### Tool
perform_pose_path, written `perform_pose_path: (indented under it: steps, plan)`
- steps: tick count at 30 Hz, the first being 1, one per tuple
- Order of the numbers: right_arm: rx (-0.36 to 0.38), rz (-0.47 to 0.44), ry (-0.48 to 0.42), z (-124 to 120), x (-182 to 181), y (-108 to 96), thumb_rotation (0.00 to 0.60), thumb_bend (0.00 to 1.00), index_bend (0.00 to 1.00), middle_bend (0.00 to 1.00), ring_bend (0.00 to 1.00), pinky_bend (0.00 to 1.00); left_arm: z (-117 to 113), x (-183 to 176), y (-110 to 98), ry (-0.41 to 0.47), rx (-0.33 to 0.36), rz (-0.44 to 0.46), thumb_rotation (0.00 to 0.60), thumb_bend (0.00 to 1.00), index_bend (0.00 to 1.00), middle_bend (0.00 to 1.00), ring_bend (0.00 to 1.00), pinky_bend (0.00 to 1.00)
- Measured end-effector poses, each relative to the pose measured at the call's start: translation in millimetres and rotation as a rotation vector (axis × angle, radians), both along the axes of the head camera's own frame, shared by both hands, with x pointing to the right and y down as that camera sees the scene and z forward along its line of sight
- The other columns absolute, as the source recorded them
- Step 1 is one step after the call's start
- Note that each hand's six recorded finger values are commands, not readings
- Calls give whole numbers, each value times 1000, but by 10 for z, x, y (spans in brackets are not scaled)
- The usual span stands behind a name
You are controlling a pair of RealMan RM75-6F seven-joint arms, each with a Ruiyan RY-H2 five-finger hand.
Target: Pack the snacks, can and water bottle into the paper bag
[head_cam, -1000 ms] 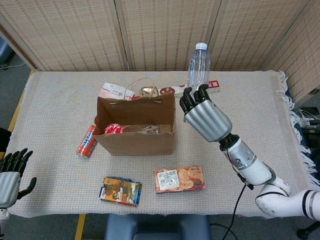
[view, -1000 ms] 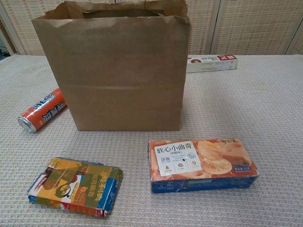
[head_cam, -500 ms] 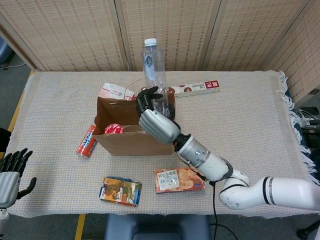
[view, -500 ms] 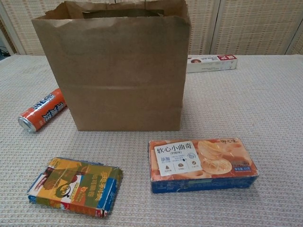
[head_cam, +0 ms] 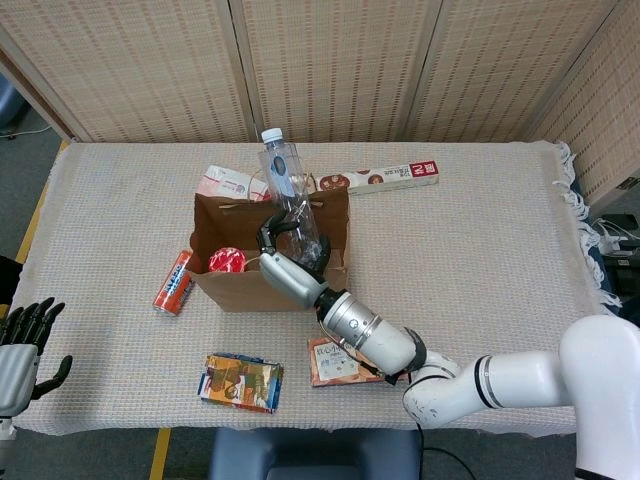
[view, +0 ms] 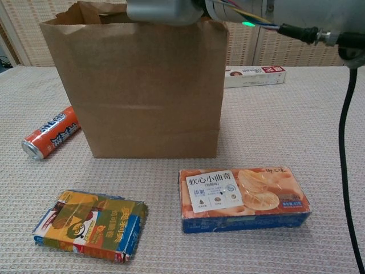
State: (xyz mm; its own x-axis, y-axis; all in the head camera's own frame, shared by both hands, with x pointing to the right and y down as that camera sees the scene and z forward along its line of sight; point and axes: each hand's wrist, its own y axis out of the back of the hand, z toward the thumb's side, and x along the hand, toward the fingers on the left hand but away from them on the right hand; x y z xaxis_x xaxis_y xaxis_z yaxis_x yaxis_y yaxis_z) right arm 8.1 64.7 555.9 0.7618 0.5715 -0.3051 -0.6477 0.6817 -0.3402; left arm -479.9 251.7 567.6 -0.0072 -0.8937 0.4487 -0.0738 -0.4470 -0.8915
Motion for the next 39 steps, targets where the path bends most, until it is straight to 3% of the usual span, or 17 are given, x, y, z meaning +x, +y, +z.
perform_pose_path:
  steps: [2, 6, 10, 17, 23, 26, 32, 39]
  plan:
    - [3, 6, -5, -8, 1, 0, 600, 197, 405, 498, 418, 339, 0, 1, 0, -1, 0, 0, 600, 393, 65, 0, 0, 0]
    - [21, 28, -19, -42, 18, -8, 600, 147, 133, 313, 197, 233, 0, 2, 1, -3, 1, 0, 600, 392, 65, 0, 0, 0]
    - [24, 41, -16, -48, 39, 22, 600, 93, 11, 223, 102, 176, -1, 2, 1, -4, 1, 0, 600, 393, 65, 0, 0, 0]
    - [24, 22, -4, -24, 40, 74, 600, 81, 0, 187, 66, 130, 0, 3, 0, -2, -1, -2, 600, 392, 65, 0, 0, 0]
    - [34, 35, -48, -105, 21, 52, 600, 71, 0, 167, 44, 118, 0, 0, -2, -3, -1, -2, 600, 393, 65, 0, 0, 0]
    - [32, 71, -108, -200, 37, 10, 600, 72, 0, 167, 45, 118, 0, -1, -2, -2, -1, -3, 600, 392, 65, 0, 0, 0]
    - [-65, 176, -284, -371, 198, -50, 600, 71, 0, 167, 45, 118, -1, -2, 0, -3, -1, -3, 600, 393, 65, 0, 0, 0]
    - [-202, 323, -512, -583, 800, -79, 600, 72, 10, 166, 55, 118, 1, 2, 0, -14, 3, -1, 600, 392, 65, 0, 0, 0]
